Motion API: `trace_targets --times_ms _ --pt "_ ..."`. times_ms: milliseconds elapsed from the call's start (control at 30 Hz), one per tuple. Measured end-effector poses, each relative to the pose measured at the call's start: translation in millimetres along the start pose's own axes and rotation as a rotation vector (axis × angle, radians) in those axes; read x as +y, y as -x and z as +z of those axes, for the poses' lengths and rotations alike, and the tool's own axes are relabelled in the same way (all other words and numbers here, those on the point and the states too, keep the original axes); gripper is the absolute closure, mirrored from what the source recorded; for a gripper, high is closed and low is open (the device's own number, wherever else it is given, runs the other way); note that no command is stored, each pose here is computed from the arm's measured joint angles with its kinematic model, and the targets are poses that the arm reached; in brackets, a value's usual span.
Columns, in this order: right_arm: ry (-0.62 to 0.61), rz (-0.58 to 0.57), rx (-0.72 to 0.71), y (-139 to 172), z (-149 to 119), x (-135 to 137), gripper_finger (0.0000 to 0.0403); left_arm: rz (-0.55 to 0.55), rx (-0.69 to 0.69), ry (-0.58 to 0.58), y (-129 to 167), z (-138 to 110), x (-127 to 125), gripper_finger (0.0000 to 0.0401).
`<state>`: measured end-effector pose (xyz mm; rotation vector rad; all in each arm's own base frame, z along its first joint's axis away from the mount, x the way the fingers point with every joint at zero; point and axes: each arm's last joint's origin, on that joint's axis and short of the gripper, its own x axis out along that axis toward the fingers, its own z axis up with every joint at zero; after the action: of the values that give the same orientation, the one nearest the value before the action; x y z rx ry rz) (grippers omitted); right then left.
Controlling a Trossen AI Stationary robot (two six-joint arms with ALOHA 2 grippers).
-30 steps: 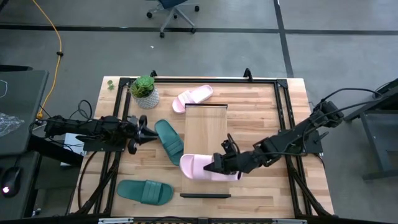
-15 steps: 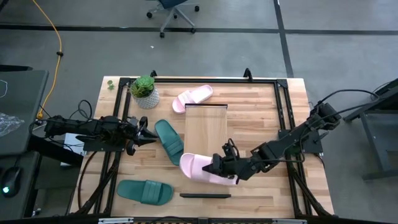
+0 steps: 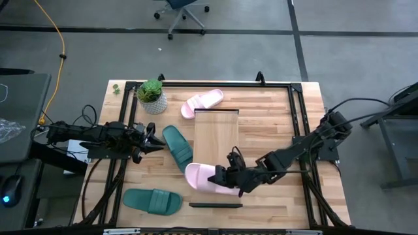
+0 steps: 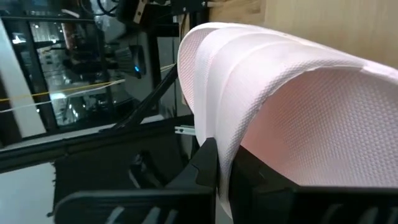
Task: Pick and place slides into the shelf
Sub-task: Put the bottom pink slides on the shelf
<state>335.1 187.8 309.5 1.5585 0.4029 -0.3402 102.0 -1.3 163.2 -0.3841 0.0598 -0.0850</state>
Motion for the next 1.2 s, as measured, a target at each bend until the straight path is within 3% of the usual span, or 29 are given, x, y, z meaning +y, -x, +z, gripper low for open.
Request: trace_targets --times_ms 1200 --pt "-0.022 0.022 0.048 -12.0 -8.7 4.4 0.0403 -0.019 0.003 -0.010 0.0 0.2 -0.7 0.0316"
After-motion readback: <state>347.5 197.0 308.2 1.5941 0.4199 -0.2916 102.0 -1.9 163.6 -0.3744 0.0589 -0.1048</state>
